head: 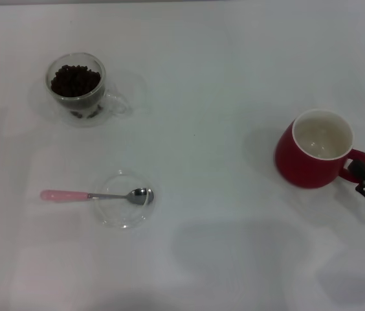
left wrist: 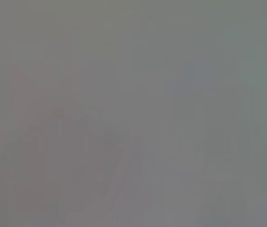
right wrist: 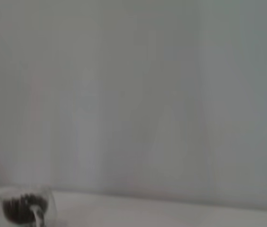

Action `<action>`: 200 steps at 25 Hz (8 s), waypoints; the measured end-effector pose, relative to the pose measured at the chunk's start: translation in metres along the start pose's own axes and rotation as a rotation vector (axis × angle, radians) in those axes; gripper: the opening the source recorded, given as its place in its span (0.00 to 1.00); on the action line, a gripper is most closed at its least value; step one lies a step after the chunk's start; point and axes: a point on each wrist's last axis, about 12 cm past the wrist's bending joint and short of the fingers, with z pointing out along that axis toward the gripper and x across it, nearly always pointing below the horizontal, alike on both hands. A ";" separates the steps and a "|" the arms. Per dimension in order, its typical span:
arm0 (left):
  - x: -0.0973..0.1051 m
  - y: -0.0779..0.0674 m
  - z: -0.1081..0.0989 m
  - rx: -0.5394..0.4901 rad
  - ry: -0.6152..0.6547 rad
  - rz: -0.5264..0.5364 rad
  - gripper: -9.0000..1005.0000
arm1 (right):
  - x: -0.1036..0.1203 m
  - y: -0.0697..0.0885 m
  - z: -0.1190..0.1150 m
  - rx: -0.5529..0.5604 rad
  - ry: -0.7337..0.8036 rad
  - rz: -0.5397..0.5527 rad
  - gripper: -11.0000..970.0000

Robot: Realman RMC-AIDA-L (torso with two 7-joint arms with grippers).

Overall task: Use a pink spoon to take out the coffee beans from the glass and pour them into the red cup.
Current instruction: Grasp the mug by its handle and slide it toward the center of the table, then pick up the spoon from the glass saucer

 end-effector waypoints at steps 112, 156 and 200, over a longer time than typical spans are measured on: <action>-0.002 0.007 -0.014 -0.014 -0.010 0.013 0.87 | -0.006 0.043 0.119 -0.455 0.109 -0.037 0.20; -0.005 0.019 -0.013 -0.022 -0.018 0.070 0.87 | 0.007 0.017 0.089 -0.348 0.176 -0.083 0.58; -0.010 -0.016 -0.055 0.123 -0.058 -0.368 0.87 | -0.068 -0.039 -0.014 -0.305 -0.237 -0.060 0.77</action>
